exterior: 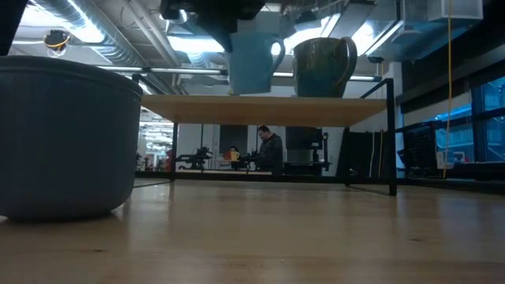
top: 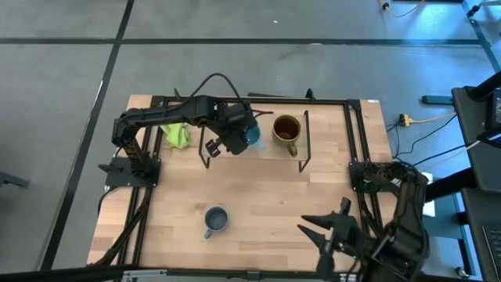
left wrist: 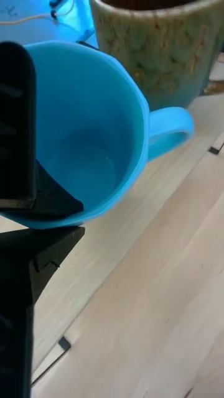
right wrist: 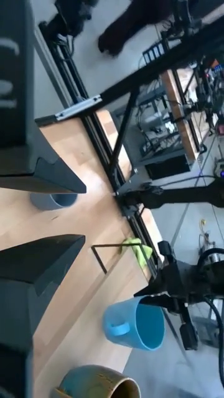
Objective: Stack small to large cups/mugs on shelf
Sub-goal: Put the blue mug on the shelf
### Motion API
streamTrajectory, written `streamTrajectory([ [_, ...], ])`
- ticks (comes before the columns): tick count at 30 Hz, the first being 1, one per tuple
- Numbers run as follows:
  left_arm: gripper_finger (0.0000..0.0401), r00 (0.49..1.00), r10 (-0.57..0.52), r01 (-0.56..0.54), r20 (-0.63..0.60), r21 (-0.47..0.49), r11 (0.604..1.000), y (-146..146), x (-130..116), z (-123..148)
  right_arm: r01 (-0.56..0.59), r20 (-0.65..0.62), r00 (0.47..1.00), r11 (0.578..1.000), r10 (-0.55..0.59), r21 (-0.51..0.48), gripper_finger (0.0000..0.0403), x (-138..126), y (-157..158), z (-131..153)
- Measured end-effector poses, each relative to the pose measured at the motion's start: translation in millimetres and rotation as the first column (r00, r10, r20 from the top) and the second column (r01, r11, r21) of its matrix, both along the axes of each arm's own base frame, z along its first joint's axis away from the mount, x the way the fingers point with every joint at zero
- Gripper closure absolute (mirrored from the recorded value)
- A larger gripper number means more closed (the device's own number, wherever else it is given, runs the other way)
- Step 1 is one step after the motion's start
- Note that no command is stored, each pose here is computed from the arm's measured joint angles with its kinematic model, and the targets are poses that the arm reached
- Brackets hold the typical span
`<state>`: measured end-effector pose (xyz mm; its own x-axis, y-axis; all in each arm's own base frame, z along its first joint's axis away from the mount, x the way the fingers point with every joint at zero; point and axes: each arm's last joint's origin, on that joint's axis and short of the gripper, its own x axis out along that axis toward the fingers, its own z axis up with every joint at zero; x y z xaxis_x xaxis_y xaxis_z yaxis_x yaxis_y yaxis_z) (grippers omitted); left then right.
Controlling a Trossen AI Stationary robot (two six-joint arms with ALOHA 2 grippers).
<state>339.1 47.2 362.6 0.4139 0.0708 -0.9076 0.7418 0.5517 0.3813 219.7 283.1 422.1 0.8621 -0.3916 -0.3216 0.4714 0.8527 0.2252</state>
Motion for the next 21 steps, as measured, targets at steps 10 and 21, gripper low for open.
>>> streamTrajectory([
  [10,0.0383,0.998,0.066,-0.065,0.009,-0.099,0.993,14.6,-2.3,-0.2,0.057,-0.149,0.988,0.995,-0.044,0.086,0.0285,38.1,-29.5,-5.5],
  [21,0.0383,0.992,0.126,-0.129,-0.027,-0.183,0.975,30.2,-9.1,-2.1,0.066,-0.159,0.986,0.996,-0.057,0.054,0.0285,44.8,-36.3,-5.3],
])
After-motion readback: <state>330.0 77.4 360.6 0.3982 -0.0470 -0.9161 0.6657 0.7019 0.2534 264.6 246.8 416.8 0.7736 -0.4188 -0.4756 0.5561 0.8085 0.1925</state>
